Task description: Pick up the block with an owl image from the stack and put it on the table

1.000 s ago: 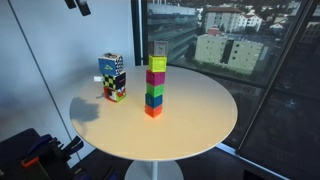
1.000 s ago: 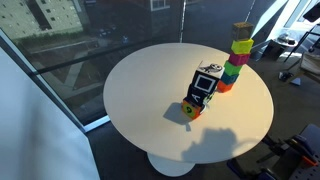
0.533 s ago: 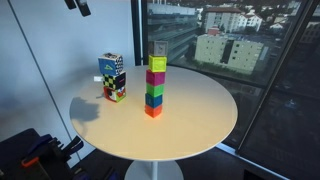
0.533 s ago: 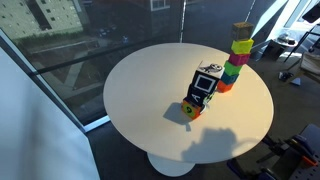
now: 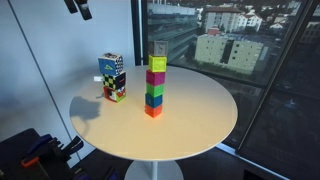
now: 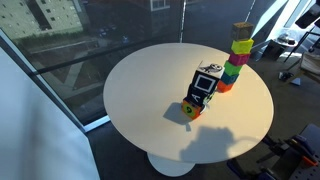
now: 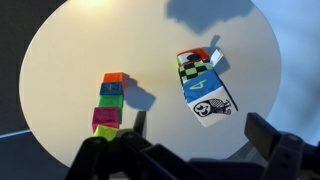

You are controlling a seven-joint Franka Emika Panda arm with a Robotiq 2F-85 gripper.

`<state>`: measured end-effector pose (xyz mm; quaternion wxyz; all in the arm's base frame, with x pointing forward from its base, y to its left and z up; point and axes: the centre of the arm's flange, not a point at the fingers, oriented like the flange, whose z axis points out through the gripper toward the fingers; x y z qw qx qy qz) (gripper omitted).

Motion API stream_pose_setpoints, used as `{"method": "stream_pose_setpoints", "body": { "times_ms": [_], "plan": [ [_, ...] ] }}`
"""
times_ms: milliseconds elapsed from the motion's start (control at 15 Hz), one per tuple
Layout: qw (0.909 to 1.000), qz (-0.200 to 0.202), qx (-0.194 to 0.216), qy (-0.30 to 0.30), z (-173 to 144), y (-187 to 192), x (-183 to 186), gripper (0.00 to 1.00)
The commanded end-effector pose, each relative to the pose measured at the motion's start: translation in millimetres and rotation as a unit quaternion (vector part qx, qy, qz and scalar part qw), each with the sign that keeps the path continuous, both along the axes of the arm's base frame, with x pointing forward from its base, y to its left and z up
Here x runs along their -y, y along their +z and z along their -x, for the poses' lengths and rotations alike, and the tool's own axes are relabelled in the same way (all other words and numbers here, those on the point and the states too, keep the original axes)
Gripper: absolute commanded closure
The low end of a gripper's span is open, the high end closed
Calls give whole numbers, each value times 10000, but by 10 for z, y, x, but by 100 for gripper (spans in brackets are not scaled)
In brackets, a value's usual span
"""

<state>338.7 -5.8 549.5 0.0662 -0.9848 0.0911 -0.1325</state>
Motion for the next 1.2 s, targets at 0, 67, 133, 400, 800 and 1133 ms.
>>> {"method": "stream_pose_setpoints", "body": {
  "times_ms": [0, 67, 133, 400, 800, 1133],
  "plan": [
    [9999, 52, -119, 29, -178, 39, -68, 0],
    [9998, 73, -151, 51, -215, 24, -84, 0],
    [9998, 94, -183, 75, -247, 11, -97, 0],
    [9991, 182, -355, 169, -411, -34, -148, 0],
    [9958, 221, -665, 584, -671, -168, -245, 0],
    [9887, 246, -714, 1296, -873, -291, -299, 0]
  ]
}}
